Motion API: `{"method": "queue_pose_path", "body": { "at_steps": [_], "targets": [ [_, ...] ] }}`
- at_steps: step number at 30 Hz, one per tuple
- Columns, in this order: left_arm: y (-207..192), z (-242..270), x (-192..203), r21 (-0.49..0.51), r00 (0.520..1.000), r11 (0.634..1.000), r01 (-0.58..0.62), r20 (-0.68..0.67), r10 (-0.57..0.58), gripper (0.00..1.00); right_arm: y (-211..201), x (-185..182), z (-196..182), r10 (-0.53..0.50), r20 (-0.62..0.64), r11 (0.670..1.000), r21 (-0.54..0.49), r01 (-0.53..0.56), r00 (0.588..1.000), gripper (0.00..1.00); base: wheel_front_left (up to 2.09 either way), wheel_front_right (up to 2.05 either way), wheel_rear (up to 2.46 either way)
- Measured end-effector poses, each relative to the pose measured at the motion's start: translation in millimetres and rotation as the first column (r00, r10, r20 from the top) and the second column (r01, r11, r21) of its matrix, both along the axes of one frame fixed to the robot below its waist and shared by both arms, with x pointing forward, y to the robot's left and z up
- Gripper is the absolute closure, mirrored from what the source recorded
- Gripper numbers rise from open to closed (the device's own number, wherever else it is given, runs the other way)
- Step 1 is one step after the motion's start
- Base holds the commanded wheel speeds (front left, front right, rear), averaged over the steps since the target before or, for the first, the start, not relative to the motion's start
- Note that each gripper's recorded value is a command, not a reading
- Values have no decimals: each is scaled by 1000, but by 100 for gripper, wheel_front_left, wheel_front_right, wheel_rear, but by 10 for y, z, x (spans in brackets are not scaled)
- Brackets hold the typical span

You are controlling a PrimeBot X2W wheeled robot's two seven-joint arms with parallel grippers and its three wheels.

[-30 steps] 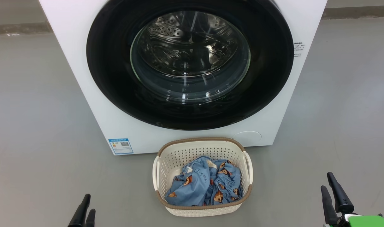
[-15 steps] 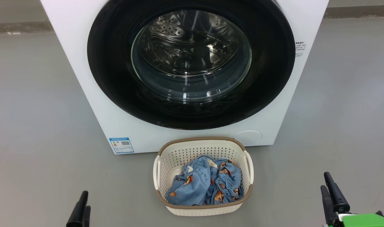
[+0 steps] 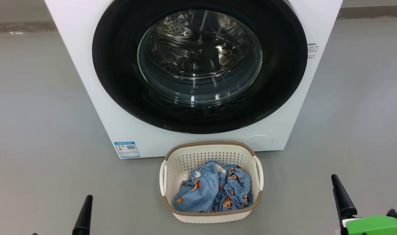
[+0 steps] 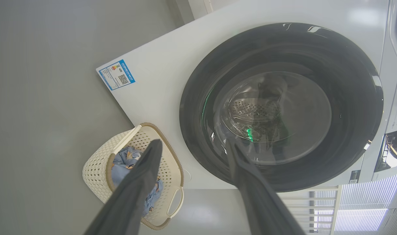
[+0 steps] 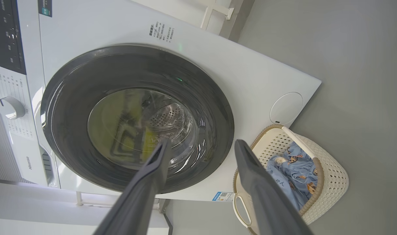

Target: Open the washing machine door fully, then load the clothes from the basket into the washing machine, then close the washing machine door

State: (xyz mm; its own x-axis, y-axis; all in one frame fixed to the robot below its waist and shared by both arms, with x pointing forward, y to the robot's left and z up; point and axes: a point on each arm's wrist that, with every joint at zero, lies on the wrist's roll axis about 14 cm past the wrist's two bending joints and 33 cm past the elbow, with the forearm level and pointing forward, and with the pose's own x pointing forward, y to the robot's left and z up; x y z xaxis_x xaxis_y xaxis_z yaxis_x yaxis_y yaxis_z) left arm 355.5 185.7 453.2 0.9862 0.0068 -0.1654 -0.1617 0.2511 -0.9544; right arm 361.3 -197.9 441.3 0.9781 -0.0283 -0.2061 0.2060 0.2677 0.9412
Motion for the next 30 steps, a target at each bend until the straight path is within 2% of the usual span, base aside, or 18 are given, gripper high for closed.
{"method": "queue_pose_path", "body": {
  "at_steps": [12,30],
  "targets": [
    [1,48,5,183,999,983,26,14,-29,0,45,21,1,59,-6,981,-185,-59,998,0,0,0,0],
    [-33,116,9,410,997,910,52,35,-73,0,131,0,-98,134,-48,910,-391,-142,990,0,0,0,0]
  ]
}}
